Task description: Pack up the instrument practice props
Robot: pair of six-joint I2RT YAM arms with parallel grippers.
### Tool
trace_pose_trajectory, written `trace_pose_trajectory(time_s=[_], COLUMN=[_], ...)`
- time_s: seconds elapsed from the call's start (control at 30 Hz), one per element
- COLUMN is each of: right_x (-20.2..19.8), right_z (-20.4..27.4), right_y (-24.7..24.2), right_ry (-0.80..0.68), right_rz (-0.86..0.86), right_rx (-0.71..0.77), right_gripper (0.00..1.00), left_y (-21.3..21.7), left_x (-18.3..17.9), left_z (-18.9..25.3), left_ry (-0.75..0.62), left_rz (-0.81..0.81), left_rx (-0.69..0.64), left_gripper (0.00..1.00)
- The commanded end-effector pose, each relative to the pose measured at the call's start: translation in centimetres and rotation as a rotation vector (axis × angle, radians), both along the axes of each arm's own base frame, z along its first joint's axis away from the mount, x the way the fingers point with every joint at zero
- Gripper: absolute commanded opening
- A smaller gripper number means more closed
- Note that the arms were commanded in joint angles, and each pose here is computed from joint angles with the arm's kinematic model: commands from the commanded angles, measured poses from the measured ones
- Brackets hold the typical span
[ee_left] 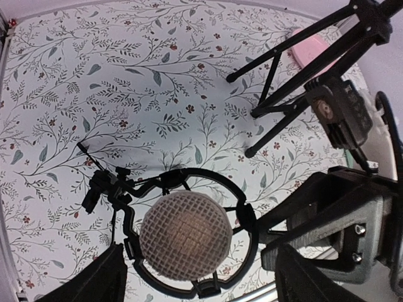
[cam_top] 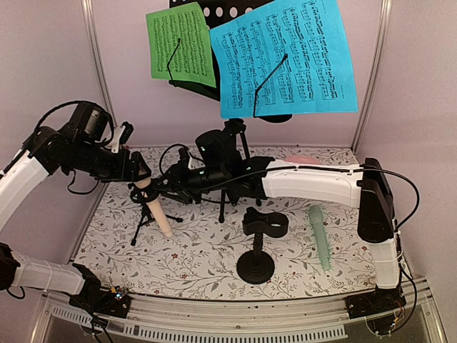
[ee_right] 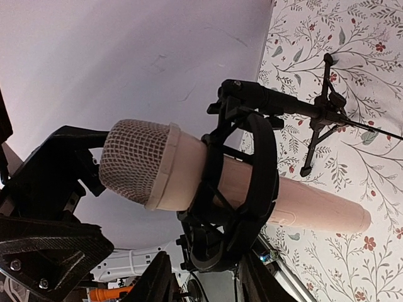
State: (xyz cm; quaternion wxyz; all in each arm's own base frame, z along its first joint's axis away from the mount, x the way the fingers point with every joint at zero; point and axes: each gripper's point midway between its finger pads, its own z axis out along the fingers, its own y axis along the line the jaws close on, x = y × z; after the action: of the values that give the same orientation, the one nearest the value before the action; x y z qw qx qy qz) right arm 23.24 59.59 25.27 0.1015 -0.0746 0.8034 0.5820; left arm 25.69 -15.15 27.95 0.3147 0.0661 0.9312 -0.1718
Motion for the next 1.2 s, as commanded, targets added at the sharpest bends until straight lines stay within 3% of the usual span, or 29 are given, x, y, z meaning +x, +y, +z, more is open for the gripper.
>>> trace_pose_trajectory(time_s=[0.0, 0.63, 0.97, 1.17], right_x=[0.5, 1.4, 2.0, 2.3], right_z=[0.3, -1.2, -1.2, -1.5], right_y=[0.8, 0.6, 0.2, -0.1], right_ry=[0.014, 0.069, 0.065, 0.065], right_rz=[-0.01, -0.001, -0.002, -0.004], right_rx=[0.035, 0.02, 0.02, 0.007], right_gripper=[0.38, 0.27, 0.26, 0.26], left_y=[-0.3, -0.4, -0.7, -1.1], left_x=[0.7, 1.0, 1.1, 1.2], left_z=[-0.5, -2.5, -2.2, -1.5], left_ry=[0.004, 0.042, 0.036, 0.004], left_rz=[-0.008, -0.016, -0.029, -0.028], left_rx=[-0.012, 0.007, -0.012, -0.055], left_gripper=[0.81, 0.69, 0.43, 0.38])
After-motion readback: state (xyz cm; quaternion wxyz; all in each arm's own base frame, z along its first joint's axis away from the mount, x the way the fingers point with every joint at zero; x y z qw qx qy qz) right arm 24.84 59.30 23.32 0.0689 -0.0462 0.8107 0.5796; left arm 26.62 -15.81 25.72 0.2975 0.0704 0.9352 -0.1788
